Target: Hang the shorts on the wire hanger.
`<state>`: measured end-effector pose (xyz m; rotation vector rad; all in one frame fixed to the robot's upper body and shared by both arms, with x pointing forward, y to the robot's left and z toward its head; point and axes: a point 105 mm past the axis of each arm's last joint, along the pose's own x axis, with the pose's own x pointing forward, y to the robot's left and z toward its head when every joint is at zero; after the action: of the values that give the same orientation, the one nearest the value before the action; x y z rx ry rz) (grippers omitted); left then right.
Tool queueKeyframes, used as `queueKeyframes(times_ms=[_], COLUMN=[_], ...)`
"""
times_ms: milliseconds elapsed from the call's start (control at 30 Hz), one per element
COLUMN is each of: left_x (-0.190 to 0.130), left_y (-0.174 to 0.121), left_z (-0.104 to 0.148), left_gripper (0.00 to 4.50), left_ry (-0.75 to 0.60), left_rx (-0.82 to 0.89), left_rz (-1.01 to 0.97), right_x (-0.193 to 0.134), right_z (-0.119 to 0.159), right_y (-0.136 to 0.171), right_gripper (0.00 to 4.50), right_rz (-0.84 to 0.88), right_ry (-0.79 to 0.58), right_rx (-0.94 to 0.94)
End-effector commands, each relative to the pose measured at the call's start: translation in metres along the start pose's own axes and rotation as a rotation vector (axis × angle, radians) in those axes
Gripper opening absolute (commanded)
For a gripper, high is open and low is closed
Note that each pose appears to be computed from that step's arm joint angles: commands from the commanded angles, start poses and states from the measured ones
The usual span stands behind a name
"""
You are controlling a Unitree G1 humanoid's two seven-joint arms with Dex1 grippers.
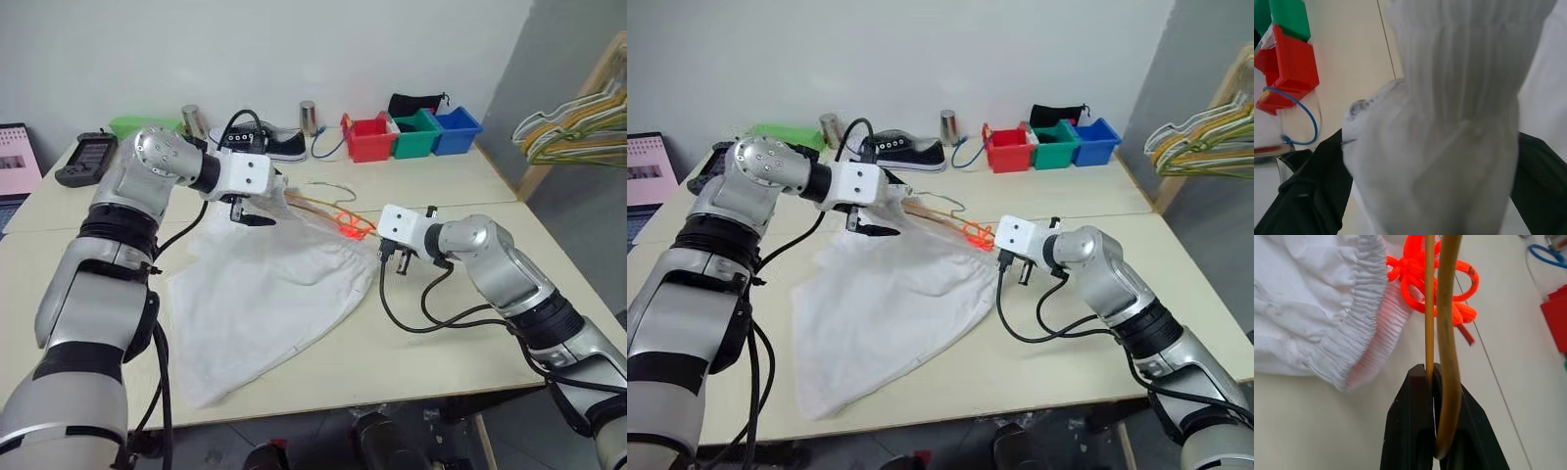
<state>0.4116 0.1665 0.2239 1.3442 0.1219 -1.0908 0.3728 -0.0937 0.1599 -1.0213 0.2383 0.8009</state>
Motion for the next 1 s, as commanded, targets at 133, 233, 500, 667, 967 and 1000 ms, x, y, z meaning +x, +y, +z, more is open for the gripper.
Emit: queueKeyframes(times_ms=[133,233,500,667,967,1000], left_x=[-0.0011,-0.0012,-0.0037,-0.0046,-0.0035,-0.0035], left_y=[0.0175,0.0177,0.0155,0.0155,0.0131,0.0133], left_z=[0.0039,0.0036,-0.0009,-0.0013,-0.0023,-0.0024], left_gripper=[3.13,2.40,0.92,0.14,0.08,0.08], left_ry=[0.017,0.014,0.027,0.027,0.024,0.022], left_rx=[0.055,0.053,0.047,0.048,0.029,0.025], left_rz=[0.094,0.098,0.091,0.088,0.078,0.083], right_x=[-0.0150,-0.0147,-0.0129,-0.0122,-0.0139,-0.0153], right_z=[0.0347,0.0370,0.0370,0.0373,0.0374,0.0370], right_y=[-0.0044,-0.0032,-0.0038,-0.0035,-0.0037,-0.0038], right_gripper=[0.00,0.00,0.00,0.00,0.51,0.59], right_rz=[-0.040,-0.037,-0.032,-0.023,0.007,0.012], right_ry=[-0.084,-0.086,-0.086,-0.091,-0.104,-0.105], right_rx=[-0.055,-0.050,-0.017,0.006,0.034,0.040])
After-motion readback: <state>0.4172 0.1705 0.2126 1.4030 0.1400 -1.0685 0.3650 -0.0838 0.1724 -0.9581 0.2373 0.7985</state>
